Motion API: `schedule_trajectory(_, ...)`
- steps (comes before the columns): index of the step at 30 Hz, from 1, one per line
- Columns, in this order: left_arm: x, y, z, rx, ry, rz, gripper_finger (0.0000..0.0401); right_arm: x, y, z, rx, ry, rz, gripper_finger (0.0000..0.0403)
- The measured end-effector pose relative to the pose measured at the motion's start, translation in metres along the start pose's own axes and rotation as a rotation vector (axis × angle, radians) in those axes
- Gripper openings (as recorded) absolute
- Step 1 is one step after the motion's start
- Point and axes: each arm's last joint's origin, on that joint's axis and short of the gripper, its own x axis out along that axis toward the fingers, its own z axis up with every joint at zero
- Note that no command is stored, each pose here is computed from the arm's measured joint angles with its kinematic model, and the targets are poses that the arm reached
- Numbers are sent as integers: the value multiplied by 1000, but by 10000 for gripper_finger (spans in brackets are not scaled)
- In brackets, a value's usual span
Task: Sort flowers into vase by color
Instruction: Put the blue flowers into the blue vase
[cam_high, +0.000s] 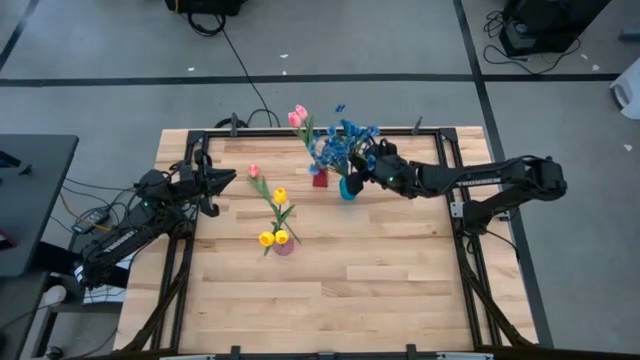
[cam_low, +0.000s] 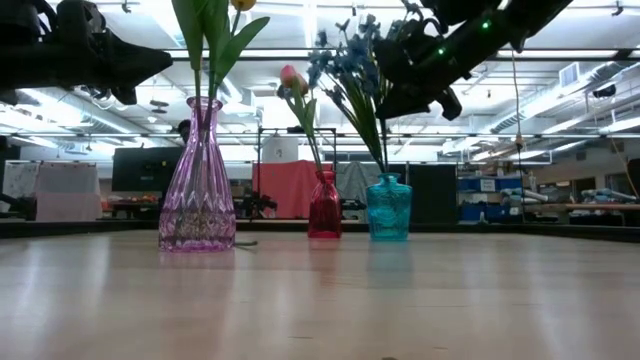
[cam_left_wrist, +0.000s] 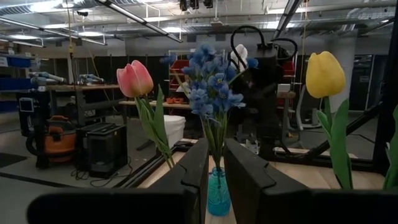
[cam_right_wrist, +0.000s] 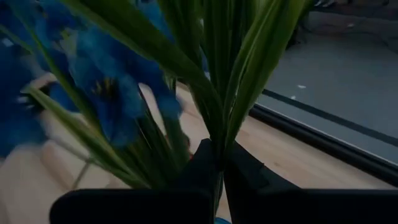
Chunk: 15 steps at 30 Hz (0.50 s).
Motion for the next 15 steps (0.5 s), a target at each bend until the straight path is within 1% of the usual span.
schedule_trajectory(6,0,0,0,0,-1,0,54,0,8,-8,-39,-8,0,24)
schedule_trajectory(10,0,0,0,0,-1,0,54,6,11,-29,-41,-31,-5,29)
schedule_trajectory(15,0,0,0,0,-1,0,54,13,7,-57,-35,-41,4,42)
